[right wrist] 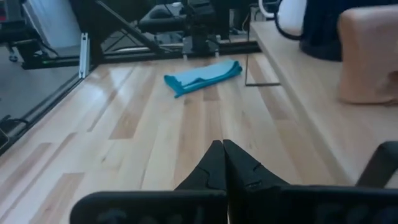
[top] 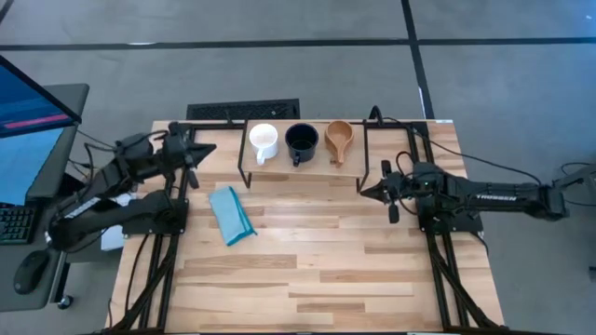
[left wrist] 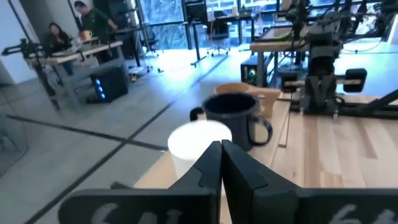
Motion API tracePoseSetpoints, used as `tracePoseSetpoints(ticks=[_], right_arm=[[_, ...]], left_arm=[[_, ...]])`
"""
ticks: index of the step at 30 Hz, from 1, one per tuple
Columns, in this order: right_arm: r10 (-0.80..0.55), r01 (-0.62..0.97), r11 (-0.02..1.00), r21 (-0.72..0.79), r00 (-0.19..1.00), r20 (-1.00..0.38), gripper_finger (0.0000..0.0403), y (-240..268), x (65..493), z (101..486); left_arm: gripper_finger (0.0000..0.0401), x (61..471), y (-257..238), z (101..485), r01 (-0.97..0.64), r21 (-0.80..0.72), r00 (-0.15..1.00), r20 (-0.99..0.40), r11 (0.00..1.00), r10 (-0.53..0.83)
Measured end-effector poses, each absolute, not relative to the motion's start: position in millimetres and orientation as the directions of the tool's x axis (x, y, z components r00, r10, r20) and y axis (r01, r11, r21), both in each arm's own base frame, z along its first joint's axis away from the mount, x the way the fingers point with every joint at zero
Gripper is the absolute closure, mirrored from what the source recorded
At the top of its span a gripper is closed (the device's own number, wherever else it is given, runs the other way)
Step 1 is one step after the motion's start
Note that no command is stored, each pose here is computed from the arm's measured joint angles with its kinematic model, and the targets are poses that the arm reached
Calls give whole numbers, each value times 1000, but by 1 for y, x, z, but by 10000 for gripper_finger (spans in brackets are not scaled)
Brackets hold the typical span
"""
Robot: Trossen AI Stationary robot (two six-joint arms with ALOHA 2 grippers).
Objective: Stack small to large cups/mugs on shelf
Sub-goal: Return to Home Position
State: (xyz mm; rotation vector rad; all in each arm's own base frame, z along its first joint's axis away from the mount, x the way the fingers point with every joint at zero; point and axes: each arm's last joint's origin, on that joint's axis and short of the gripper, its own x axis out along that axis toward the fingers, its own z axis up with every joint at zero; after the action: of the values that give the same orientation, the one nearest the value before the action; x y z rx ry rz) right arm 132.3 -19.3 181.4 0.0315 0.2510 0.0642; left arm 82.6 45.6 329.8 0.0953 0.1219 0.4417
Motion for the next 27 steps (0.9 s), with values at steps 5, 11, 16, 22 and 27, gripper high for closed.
tracePoseSetpoints(ticks=[5,11,16,22,27], right_arm=[[46,-44,999,13,971,-233,397,-26,131,183],[21,-17,1000,23,978,-208,397,-38,126,185],[-28,28,1000,-6,987,-156,397,-45,118,191],[-43,42,999,-6,990,-134,397,-45,109,194],[-33,35,999,13,992,-119,397,-41,104,194]], left_arm=[[401,84,47,301,-423,89,894,-118,902,432],[401,89,51,284,-468,78,875,-99,880,474],[401,84,48,268,-482,49,869,-99,875,485],[401,66,37,251,-471,30,882,20,882,470],[401,62,35,232,-468,14,884,20,884,467]])
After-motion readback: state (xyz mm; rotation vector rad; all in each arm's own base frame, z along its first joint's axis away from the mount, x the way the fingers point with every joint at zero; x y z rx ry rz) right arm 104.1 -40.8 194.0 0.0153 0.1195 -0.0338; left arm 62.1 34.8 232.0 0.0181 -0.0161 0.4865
